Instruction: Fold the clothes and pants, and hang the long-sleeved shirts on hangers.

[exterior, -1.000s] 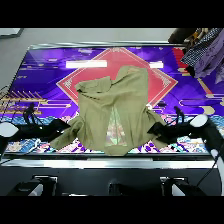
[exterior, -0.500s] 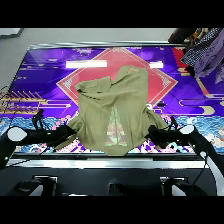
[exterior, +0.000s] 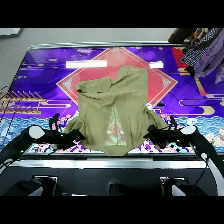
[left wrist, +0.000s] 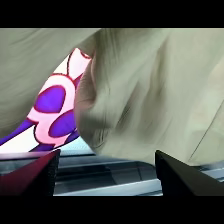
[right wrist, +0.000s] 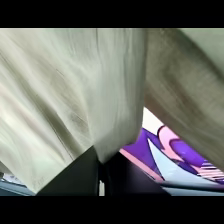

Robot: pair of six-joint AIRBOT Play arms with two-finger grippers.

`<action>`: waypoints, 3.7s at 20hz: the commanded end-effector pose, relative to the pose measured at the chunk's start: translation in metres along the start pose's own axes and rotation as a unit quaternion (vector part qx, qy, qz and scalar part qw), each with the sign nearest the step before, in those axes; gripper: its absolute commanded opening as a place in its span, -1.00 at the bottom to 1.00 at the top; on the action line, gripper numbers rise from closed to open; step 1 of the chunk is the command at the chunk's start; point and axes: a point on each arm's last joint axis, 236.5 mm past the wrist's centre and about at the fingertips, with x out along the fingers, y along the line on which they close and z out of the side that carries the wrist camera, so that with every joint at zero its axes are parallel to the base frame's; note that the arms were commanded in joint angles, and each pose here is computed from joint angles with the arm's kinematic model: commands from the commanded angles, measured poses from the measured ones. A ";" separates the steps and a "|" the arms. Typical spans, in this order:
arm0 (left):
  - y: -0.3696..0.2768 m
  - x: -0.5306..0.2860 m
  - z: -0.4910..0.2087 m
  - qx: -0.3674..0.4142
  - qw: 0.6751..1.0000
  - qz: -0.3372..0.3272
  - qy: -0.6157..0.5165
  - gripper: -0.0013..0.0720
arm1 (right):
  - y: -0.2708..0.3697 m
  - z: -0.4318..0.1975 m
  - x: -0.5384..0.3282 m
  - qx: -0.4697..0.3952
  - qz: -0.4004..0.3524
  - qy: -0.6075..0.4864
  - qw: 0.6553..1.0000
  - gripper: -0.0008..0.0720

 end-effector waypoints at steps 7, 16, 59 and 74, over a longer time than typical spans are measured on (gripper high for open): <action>-0.009 0.037 0.011 -0.013 0.999 0.006 -0.030 0.82 | 0.002 -0.018 -0.004 -0.007 0.002 0.034 0.999 -0.89; -0.027 -0.014 0.005 0.035 0.999 0.000 -0.015 -0.92 | 0.034 -0.034 -0.042 -0.077 0.032 0.011 0.996 -0.90; -0.092 -0.107 0.175 0.222 0.956 0.149 -0.119 0.58 | 0.117 0.014 -0.128 -0.388 -0.096 -0.120 0.909 -0.07; -0.066 -0.086 0.128 0.208 0.957 0.182 -0.086 0.69 | 0.066 -0.030 -0.006 -0.542 -0.296 0.043 0.785 0.54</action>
